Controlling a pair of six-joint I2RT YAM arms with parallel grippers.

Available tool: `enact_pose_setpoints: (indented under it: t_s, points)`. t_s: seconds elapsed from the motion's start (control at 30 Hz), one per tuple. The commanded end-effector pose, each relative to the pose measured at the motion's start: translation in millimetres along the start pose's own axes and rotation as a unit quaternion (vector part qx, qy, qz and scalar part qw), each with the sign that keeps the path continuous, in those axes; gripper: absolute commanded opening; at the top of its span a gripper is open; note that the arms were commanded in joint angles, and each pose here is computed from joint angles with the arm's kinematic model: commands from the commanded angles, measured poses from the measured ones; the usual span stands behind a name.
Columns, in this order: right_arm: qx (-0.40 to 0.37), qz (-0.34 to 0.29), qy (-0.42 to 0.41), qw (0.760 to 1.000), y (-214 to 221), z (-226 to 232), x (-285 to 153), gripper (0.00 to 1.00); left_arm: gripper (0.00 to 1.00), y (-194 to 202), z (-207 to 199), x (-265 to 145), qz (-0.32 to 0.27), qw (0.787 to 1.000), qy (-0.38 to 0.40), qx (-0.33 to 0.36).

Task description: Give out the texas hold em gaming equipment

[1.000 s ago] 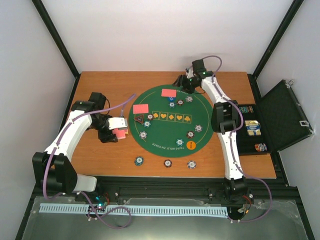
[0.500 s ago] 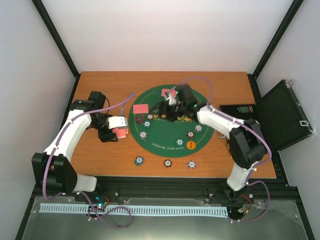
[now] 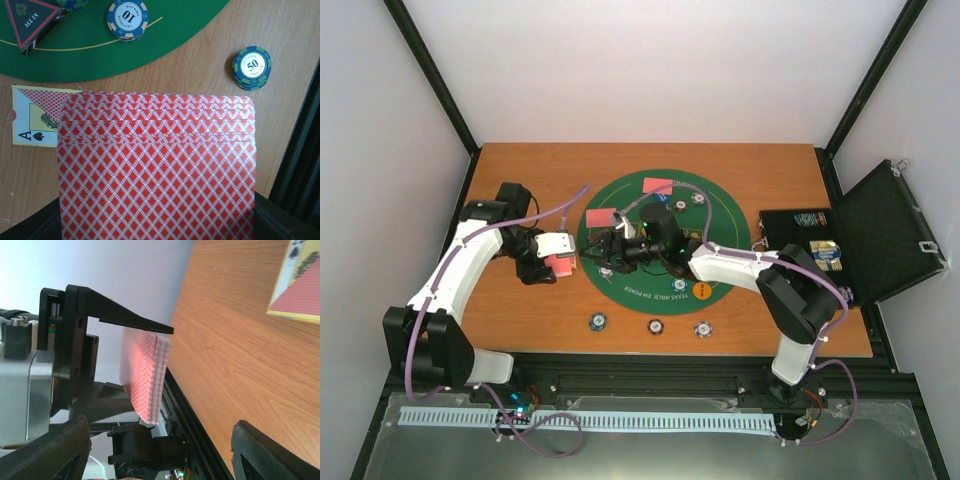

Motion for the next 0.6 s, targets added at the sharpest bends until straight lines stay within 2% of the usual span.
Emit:
enact_pose_setpoints:
  t_s: [0.0, 0.57]
  points:
    - [-0.010, 0.004, -0.045, 0.999, -4, 15, 26, 0.77, 0.17, -6, -3, -12, -0.018, 1.000, -0.014, 0.006]
    - [0.008, 0.045, -0.087, 0.995, 0, 15, 82, 0.74, 0.16, -6, -6, -17, -0.019, 1.000, -0.017, 0.013]
Point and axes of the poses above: each gripper's point midway between its finger pads, its own x axis out along the fingers, its own z axis along the line the jaws close on, y = z × x, the point moved 10 cm from there along -x, back along the fingers, and after that the axes turned 3 degrees about x, right-handed, at the moved point
